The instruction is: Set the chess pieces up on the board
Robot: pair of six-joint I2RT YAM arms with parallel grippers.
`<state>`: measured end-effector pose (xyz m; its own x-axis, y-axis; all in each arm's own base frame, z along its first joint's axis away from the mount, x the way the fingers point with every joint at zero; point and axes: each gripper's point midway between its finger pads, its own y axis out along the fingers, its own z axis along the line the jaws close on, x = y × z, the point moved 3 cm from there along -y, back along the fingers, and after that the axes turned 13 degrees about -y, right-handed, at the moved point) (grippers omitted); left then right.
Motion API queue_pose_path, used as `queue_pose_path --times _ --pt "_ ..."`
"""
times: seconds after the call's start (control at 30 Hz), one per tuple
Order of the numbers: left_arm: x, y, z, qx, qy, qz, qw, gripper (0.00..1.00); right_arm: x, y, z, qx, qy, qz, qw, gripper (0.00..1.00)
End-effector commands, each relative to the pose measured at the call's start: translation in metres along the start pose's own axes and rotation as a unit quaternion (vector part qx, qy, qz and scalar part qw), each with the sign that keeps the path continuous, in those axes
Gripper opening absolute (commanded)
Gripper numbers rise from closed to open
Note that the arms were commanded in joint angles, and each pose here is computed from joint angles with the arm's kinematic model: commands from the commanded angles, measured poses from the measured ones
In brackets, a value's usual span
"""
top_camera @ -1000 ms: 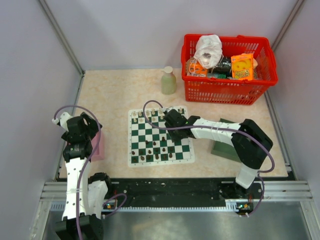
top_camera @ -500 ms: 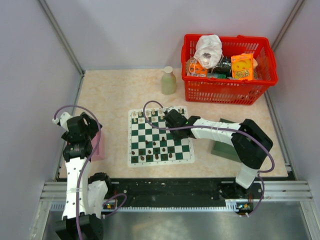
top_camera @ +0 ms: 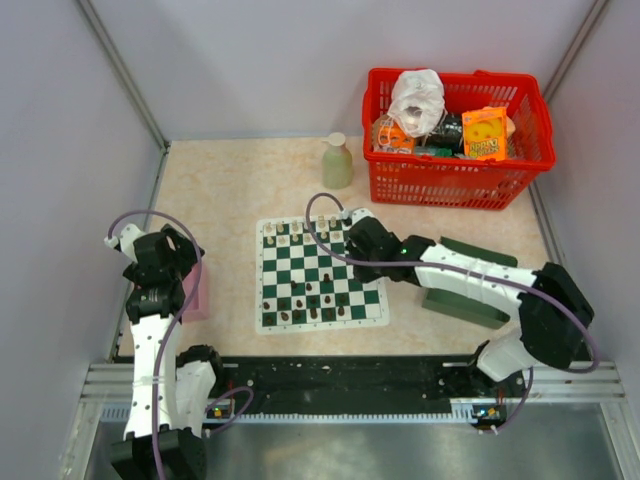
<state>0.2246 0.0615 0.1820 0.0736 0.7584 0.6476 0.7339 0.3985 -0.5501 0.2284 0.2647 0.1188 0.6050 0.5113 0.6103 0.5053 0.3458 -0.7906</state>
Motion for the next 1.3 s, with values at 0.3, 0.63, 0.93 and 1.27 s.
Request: queue_pose_path --times 0.3,0.63,0.93,1.27 --pt "0.004 0.001 -0.008 -0.024 -0.011 -0.010 1.000 0.99 -0.050 -0.003 0.032 -0.004 0.013 0.023 1.000 0.11" --pt "0.005 0.000 -0.007 -0.020 -0.010 -0.012 1.000 0.99 -0.061 0.009 0.035 -0.011 0.010 0.032 0.999 0.11" --pt "0.005 0.000 -0.008 -0.022 -0.011 -0.011 1.000 0.99 -0.065 0.011 0.047 0.008 0.012 0.032 0.999 0.12" --pt "0.006 -0.001 -0.008 -0.022 -0.011 -0.014 1.000 0.99 -0.069 0.010 0.047 -0.002 0.004 0.037 0.999 0.12"
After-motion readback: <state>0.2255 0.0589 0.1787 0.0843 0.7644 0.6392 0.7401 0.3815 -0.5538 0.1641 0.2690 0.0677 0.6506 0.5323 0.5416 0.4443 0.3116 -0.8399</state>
